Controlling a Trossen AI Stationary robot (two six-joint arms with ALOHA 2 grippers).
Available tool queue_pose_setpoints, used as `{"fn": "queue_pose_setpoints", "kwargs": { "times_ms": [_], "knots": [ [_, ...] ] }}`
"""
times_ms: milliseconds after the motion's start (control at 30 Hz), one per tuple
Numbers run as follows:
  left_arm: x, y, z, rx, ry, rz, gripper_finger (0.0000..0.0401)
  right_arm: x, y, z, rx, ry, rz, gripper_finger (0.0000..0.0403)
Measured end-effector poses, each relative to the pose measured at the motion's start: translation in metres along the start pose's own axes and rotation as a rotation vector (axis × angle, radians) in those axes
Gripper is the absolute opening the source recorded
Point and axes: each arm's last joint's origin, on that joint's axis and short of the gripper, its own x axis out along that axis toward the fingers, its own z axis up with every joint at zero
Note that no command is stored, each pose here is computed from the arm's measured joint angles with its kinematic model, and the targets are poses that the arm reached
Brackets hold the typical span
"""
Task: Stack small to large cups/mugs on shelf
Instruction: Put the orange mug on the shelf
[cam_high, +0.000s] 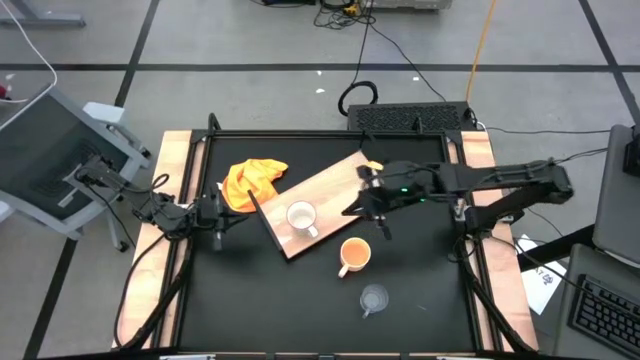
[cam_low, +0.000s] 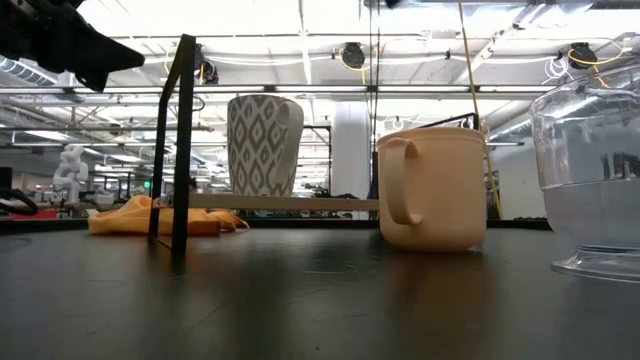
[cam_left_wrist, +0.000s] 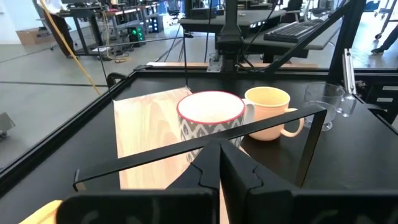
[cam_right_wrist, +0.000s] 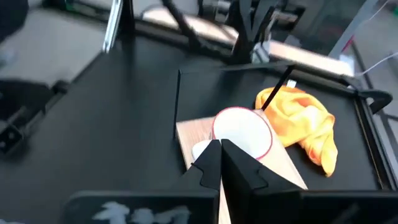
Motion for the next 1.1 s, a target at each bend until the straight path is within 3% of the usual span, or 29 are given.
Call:
{"fn": "queue_pose_setpoints", "kwargs": {
  "times_ms": [167,433,1100],
  "knots": [
    [0.0,0.0,0.0,-0.004,0.001,-0.007,0.0003,-0.012,0.009,-0.035,0.067,-0.13,-0.025,0.0],
    [0.0,0.0,0.0,-0.005,0.002,-0.01,0.0021,-0.004,0.019,-0.081,0.184,-0.184,-0.024,0.0],
    [0.0,0.0,0.0,-0.021,0.001,-0.009,0.0013,0.011,0.043,-0.12,0.139,-0.226,0.032,0.0]
  ]
}}
